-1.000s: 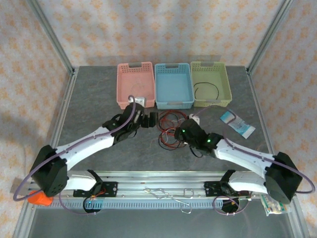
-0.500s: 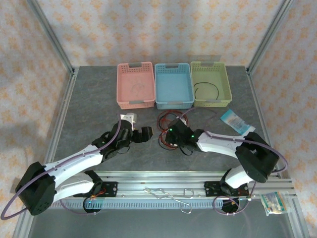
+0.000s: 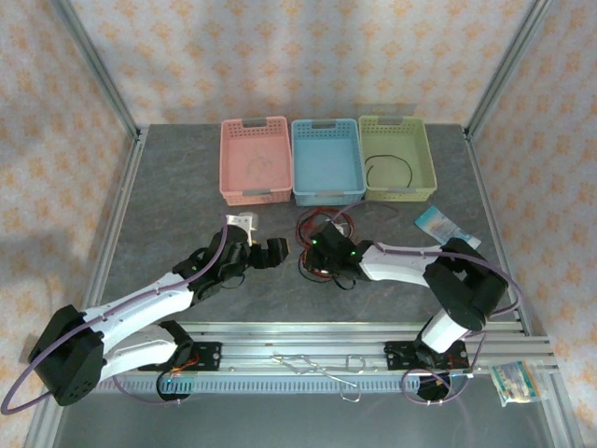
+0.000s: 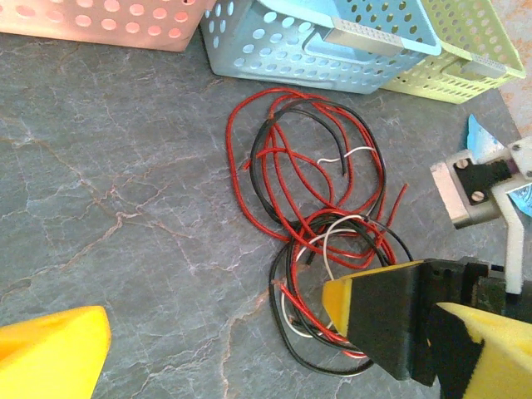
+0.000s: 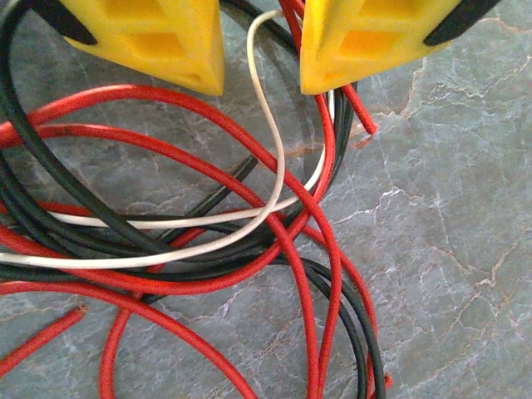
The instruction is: Untangle the cables
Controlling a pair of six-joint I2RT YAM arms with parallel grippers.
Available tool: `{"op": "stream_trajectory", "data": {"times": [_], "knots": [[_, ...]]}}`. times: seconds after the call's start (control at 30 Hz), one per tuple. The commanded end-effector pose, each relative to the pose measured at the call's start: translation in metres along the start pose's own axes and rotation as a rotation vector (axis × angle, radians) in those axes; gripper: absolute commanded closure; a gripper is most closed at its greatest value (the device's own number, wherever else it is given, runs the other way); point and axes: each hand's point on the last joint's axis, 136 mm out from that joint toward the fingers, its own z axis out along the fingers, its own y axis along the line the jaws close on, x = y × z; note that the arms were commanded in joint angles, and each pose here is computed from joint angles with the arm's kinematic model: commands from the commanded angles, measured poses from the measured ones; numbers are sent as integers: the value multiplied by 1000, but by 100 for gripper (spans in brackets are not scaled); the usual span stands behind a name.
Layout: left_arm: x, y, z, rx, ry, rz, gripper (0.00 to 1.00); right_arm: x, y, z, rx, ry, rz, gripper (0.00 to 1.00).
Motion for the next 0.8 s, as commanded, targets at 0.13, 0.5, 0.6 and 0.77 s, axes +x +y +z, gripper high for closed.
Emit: {"op": "stream_trajectory", "data": {"times": [0.13, 0.5, 0.6, 0.77], "knots": [[-14, -6, -3, 10, -39, -14, 3, -6, 3, 2, 23, -20, -1, 75], [-48, -36, -31, 158, -198, -18, 5, -12, 1, -16, 54, -100, 29, 94], [-59, -41, -40, 168, -234, -5, 5, -24, 10, -41, 20, -181, 31, 99], [-72, -54, -56, 237, -301, -5, 6, -49, 28, -94, -82, -310, 24, 100]]}}
